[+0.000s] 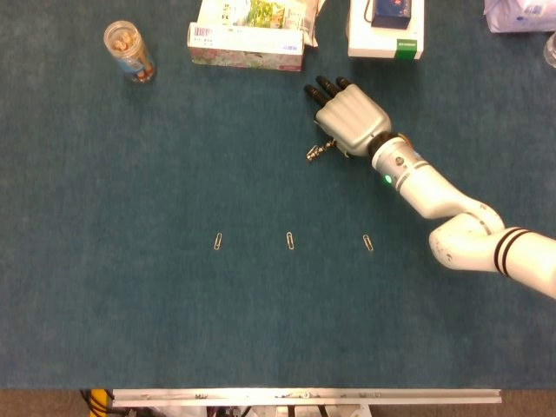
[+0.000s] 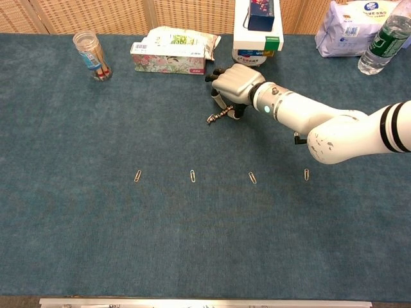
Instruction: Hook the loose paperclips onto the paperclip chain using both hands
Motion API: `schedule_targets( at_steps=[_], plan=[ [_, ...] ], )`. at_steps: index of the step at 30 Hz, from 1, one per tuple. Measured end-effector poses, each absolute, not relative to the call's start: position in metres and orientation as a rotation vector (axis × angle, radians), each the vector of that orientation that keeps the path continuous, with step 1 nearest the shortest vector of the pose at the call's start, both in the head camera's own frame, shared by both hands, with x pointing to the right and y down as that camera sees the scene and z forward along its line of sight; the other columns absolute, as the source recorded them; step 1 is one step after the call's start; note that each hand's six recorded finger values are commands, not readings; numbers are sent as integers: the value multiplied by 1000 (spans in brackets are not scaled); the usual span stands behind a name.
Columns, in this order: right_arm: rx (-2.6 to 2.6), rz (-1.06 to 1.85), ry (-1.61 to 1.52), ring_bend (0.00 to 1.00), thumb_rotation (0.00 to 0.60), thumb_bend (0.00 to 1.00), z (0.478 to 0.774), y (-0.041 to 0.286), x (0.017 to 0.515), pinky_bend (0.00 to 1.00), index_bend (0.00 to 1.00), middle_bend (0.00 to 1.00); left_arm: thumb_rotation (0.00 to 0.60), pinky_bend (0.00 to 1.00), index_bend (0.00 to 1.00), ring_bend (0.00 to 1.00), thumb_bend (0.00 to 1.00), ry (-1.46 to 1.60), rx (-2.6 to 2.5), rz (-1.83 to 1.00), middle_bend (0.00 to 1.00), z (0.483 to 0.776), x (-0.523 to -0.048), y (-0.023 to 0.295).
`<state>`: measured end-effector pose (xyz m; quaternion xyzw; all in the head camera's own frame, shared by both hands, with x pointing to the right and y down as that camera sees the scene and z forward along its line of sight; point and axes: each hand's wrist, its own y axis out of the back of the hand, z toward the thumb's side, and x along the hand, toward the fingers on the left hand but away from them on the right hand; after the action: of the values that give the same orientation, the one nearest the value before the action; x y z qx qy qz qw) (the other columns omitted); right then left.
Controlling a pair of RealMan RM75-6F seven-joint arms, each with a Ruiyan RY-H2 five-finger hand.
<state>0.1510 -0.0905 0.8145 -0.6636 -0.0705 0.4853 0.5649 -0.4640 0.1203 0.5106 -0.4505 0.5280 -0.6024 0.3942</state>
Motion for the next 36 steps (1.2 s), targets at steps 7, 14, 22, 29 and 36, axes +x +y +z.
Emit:
schedule_targets(
  at_steps=[7,14,22,29,36],
  plan=[
    [-1565,1131,-176,0,600,327,811,-91,150,184,572,93,600,4,598,0,358,1341,-1141,-1527,144,511,-464,120],
    [-1567,1101,-188,0,600,327,802,-90,148,184,572,94,600,5,598,0,358,1337,-1139,-1533,144,511,-464,120],
    [-1563,1063,-198,0,600,327,787,-86,146,184,572,94,600,5,598,0,358,1329,-1136,-1540,144,513,-462,119],
    [-1553,1049,-196,0,600,327,776,-82,145,185,572,94,600,4,598,0,358,1326,-1133,-1544,144,514,-462,119],
    [-1549,1046,-195,0,600,327,773,-79,142,184,572,94,600,4,598,0,358,1332,-1137,-1540,144,514,-464,119]
  ],
)
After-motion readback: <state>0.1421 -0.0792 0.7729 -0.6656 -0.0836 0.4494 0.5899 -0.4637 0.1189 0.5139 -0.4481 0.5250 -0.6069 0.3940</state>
